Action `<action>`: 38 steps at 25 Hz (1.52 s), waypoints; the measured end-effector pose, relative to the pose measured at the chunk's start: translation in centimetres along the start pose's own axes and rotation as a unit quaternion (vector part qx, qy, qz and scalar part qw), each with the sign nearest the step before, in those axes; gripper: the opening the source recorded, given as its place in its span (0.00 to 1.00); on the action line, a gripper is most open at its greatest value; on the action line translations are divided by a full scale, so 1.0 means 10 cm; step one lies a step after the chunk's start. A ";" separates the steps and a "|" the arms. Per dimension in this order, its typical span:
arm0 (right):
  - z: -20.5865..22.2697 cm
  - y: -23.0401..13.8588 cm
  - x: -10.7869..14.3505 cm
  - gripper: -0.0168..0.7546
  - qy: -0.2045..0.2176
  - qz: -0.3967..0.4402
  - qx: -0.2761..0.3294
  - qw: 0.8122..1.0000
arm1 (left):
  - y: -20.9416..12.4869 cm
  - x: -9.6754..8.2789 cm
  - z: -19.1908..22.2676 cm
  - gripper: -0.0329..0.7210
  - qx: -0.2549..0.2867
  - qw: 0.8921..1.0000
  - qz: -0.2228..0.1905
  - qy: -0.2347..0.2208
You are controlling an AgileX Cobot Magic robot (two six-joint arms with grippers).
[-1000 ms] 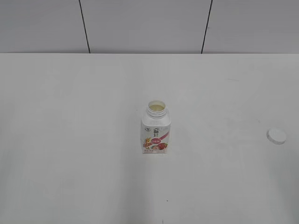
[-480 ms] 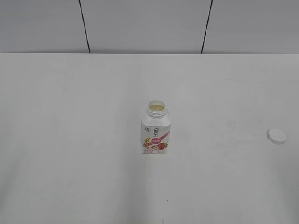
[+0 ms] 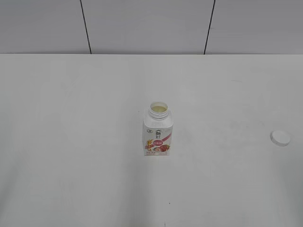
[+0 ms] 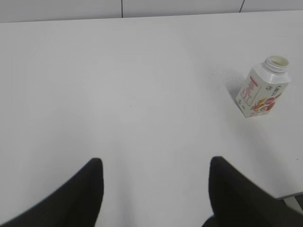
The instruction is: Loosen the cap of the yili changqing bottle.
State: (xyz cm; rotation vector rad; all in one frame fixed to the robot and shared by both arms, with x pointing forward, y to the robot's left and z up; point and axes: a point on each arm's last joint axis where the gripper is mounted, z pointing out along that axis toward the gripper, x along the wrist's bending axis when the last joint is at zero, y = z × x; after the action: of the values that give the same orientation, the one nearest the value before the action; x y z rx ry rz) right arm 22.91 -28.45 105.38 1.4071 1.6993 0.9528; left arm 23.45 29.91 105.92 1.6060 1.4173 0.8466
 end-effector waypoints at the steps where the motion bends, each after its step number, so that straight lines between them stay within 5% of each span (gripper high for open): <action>1: 0.00 0.00 0.00 0.63 0.000 0.000 0.000 1.000 | 0.00 0.00 0.00 0.63 0.000 1.000 0.000 0.000; 38: 0.00 0.00 0.00 0.63 -0.002 -0.001 0.000 1.000 | -0.02 -0.05 -0.03 0.62 -0.013 1.000 -0.025 0.005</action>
State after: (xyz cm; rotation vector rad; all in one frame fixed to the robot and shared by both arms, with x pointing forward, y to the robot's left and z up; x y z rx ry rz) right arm 22.92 -28.49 105.39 1.4062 1.6959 0.9486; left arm 23.04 29.50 105.86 1.5427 1.4424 0.8399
